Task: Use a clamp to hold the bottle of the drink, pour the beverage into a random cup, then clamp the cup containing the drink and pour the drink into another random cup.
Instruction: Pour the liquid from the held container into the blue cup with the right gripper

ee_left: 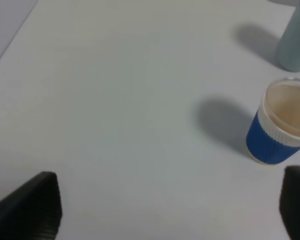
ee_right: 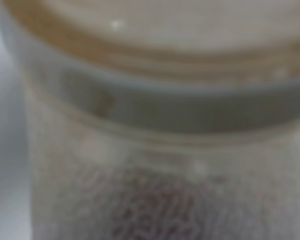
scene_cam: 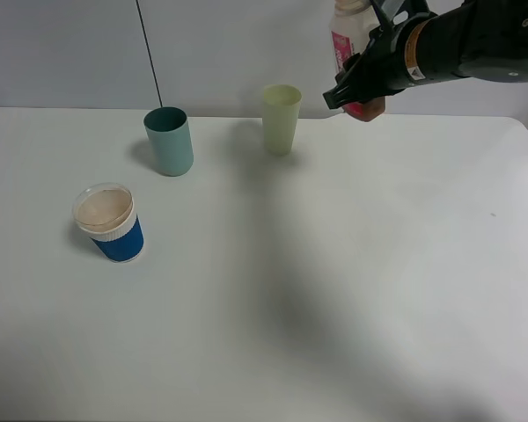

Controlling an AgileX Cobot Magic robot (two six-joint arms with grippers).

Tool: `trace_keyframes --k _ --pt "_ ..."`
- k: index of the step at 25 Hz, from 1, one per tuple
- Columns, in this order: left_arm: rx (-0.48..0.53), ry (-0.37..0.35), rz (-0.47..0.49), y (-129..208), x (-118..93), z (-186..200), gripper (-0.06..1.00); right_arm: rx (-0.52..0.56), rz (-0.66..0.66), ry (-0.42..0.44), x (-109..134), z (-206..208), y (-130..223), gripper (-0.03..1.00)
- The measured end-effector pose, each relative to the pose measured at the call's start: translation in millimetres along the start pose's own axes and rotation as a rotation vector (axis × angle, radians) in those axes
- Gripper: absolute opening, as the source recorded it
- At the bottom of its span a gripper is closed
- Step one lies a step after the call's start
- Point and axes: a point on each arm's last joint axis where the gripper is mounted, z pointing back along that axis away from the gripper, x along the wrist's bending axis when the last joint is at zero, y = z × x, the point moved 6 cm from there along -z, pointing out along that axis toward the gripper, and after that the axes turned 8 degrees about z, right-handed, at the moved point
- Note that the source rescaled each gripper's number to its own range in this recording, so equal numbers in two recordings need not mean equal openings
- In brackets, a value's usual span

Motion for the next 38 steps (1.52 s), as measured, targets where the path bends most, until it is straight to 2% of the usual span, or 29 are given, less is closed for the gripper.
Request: trace_keyframes --k 17,38 --pt "0.0 0.0 0.0 0.0 0.0 0.0 0.62 0.021 0.011 0.011 -0.8 0.3 2.6 0.02" --pt "0.0 0.0 0.0 0.0 0.0 0.0 0.62 -0.067 0.111 -0.117 56.1 6.8 -26.7 0.02"
